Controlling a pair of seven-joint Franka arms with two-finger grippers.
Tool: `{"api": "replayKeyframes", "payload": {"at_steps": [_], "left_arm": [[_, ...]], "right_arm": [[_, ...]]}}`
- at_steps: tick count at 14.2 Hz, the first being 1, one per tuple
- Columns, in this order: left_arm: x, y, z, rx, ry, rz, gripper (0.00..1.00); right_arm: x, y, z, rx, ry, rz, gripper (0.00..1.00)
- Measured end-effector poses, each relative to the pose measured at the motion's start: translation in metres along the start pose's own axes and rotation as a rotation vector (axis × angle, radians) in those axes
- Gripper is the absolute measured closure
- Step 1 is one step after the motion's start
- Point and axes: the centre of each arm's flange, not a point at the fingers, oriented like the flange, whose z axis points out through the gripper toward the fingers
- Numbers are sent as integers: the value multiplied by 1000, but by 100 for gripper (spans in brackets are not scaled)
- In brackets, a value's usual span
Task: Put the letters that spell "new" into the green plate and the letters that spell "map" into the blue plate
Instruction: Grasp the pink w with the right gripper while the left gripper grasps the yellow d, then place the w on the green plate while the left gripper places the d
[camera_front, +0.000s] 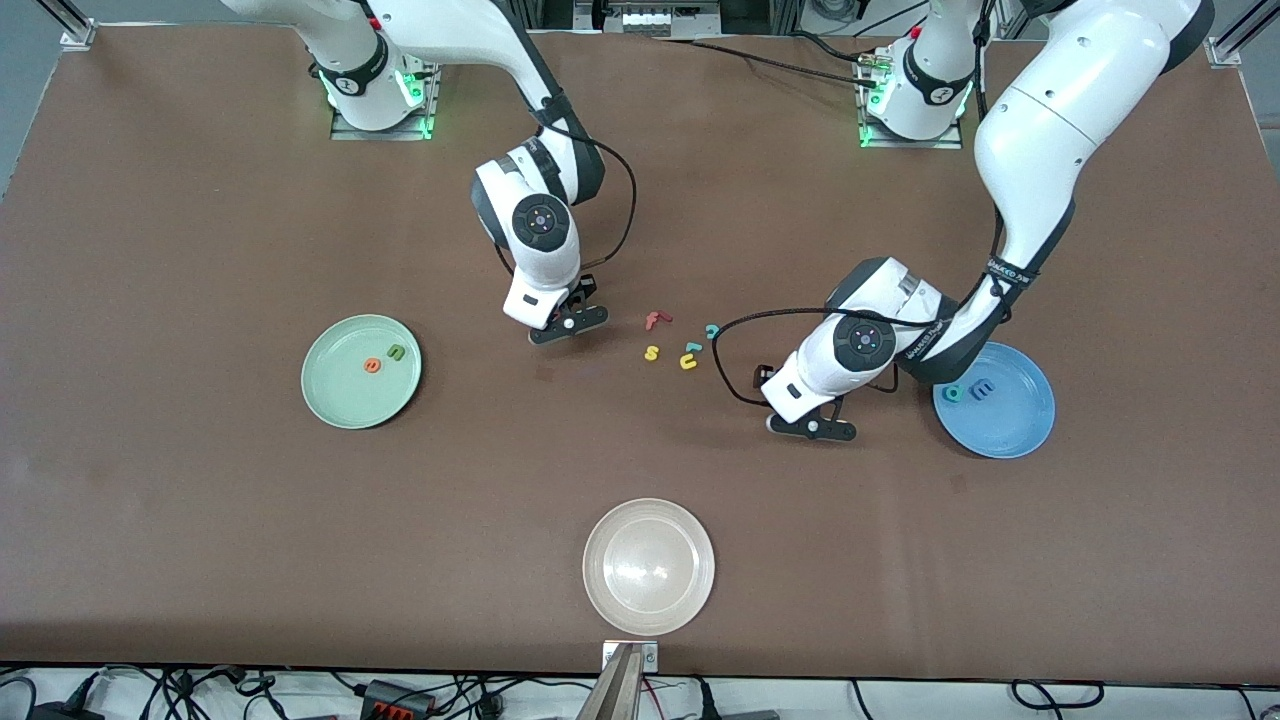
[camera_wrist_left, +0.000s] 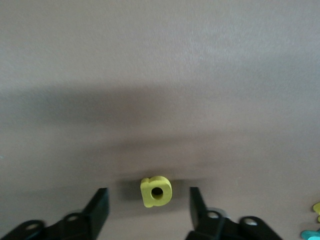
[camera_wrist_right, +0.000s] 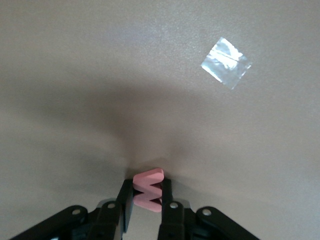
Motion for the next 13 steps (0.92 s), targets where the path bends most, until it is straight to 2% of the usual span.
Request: {"api": "replayKeyframes", "payload": {"at_steps": [2, 3, 4, 6, 7, 9, 11, 13], "left_arm": [[0, 0, 3, -2, -3, -3, 36], [-1, 0, 5, -4, -5, -4, 42], [-1, 0, 6, -5, -8, -5, 42], [-1, 0, 9, -8, -10, -5, 52], [-1, 1, 9, -8, -9, -5, 52], [0, 0, 8, -8, -7, -6, 70], [0, 0, 7, -8, -6, -6, 72], [2, -3, 3, 2, -13, -11, 72]], "right_arm": [[7, 15, -7, -2, 11, 26, 74], [13, 32, -16, -1, 10, 55, 74], [19, 58, -28, 3, -2, 98, 74], [26, 129, -53, 16, -40, 192, 74], [26, 172, -63, 26, -64, 226, 74], [17, 254, -71, 49, -108, 273, 74], [1, 307, -65, 58, -140, 319, 74], [-13, 326, -53, 55, -168, 341, 74]]}}
